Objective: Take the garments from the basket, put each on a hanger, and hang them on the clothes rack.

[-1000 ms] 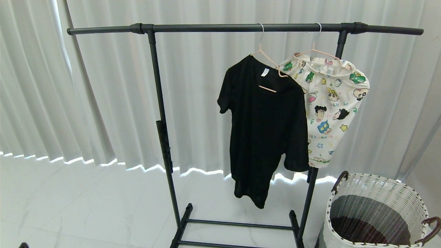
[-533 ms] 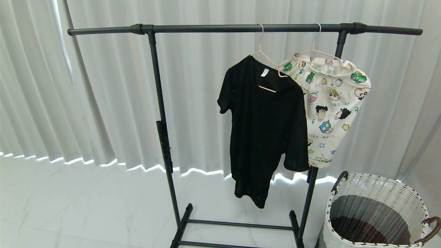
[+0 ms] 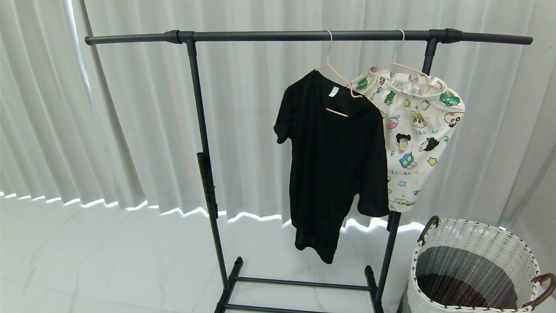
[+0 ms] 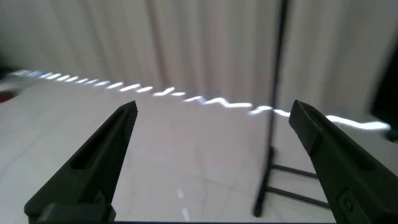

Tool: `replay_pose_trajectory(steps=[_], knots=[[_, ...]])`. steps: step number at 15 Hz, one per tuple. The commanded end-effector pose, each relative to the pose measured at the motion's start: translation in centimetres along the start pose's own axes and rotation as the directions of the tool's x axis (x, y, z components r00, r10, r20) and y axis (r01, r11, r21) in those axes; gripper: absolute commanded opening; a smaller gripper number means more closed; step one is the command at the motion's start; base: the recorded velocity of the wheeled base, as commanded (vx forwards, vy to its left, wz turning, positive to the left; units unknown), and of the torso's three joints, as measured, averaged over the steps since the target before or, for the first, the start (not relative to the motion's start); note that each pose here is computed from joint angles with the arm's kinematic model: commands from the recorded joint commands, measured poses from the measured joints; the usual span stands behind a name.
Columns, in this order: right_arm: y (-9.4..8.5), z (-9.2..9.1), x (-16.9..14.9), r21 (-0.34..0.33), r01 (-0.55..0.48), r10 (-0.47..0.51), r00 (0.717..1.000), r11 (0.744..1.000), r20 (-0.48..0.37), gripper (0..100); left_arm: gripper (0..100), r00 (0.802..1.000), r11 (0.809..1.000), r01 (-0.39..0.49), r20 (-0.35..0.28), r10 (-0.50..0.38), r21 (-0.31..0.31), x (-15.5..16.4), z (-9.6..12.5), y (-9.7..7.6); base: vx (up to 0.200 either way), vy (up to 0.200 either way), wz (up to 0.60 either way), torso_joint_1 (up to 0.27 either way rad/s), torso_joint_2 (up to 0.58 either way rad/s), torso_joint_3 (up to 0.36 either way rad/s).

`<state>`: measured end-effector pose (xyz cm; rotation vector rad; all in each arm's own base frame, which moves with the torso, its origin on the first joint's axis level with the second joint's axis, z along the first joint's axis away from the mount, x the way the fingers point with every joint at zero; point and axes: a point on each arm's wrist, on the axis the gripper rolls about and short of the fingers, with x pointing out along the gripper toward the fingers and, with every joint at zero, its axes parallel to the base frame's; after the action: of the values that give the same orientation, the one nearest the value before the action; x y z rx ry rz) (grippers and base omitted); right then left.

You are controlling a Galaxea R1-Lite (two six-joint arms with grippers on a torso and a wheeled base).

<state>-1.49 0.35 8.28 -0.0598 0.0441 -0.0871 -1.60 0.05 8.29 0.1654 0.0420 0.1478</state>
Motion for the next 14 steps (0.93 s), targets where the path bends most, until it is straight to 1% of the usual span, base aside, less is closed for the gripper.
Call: replay_pose_trajectory(steps=[1,2,3,4,5,6,7,8,9,10,11,12,13,14], knots=[[-0.03,-0.14,0.19,0.003,-0.107,0.108,0.994,0.994,-0.036,100,100,0.997,0.996,0.077,-0.008,-0.078,-0.043,0.03,-0.13,-0.2,0.0,0.0,0.0,0.0,0.0,0.0],[-0.19,-0.16,0.16,0.005,-0.22,0.22,0.975,0.975,-0.029,100,100,0.996,0.995,0.082,-0.02,-0.083,-0.056,0.01,-0.23,-0.22,0.0,0.0,0.0,0.0,0.0,0.0],[-0.37,-0.21,0.04,0.008,-0.322,0.322,0.947,0.947,-0.008,100,100,0.996,0.993,0.081,-0.02,-0.083,-0.081,0.01,-0.23,-0.22,0.0,0.0,0.0,0.0,0.0,0.0],[-0.44,-0.24,0.01,0.007,-0.354,0.354,0.935,0.935,-0.004,100,100,0.997,0.99,0.077,-0.02,-0.08,-0.122,0.02,-0.23,-0.21,0.0,0.0,0.0,0.0,0.0,0.0],[-0.52,-0.29,0.04,0.007,-0.306,0.307,0.952,0.952,-0.011,100,100,0.998,0.986,0.053,-0.023,-0.057,-0.156,0.02,-0.22,-0.16,0.0,0.0,0.0,0.0,0.0,0.0],[-0.64,-0.35,0.08,0.008,-0.254,0.254,0.967,0.967,-0.018,100,100,0.999,0.988,0.016,-0.03,-0.021,-0.155,0.03,-0.28,-0.09,0.0,0.0,0.0,0.0,0.0,0.0],[-0.71,-0.52,0.09,0.033,-0.209,0.21,0.977,0.977,-0.037,100,100,0.997,0.987,-0.065,-0.043,0.059,-0.149,0.03,-0.31,0.1,0.0,0.0,0.0,0.0,0.0,0.0],[-0.61,-0.51,0.16,0.042,-0.15,0.152,0.987,0.988,-0.055,100,100,0.996,0.985,-0.082,-0.043,0.076,-0.152,0.03,-0.28,0.14,0.0,0.0,0.0,0.0,0.0,0.0],[-0.48,-0.49,0.24,0.047,-0.066,0.069,0.995,0.997,-0.075,100,100,0.996,0.986,-0.08,-0.043,0.075,-0.145,0.03,-0.28,0.13,0.0,0.0,0.0,0.0,0.0,0.0],[-0.4,-0.5,0.22,0.053,-0.006,0.01,0.997,0.999,-0.081,100,100,0.996,0.987,-0.08,-0.043,0.075,-0.142,0.03,-0.28,0.13,0.0,0.0,0.0,0.0,0.0,0.0],[-0.4,-0.57,0.05,0.072,-0.008,0.012,0.998,0.997,-0.067,100,100,0.996,0.986,-0.08,-0.043,0.075,-0.146,0.03,-0.28,0.13,0.0,0.0,0.0,0.0,0.0,0.0],[-0.46,-0.69,-0.36,0.105,-0.033,0.034,0.999,0.994,-0.01,100,100,0.996,0.984,-0.084,-0.042,0.078,-0.155,0.03,-0.27,0.14,0.0,0.0,0.0,0.0,0.0,0.0],[-0.51,-0.82,-0.65,0.129,-0.053,0.05,0.998,0.99,0.028,100,100,0.995,0.983,-0.098,-0.044,0.092,-0.158,0.02,-0.27,0.17,0.0,0.0,0.0,0.0,0.0,0.0],[-0.5,-0.84,-0.72,0.149,-0.047,0.042,0.998,0.988,0.036,100,100,0.996,0.984,-0.085,-0.042,0.08,-0.158,0.02,-0.27,0.15,0.0,0.0,0.0,0.0,0.0,0.0]])
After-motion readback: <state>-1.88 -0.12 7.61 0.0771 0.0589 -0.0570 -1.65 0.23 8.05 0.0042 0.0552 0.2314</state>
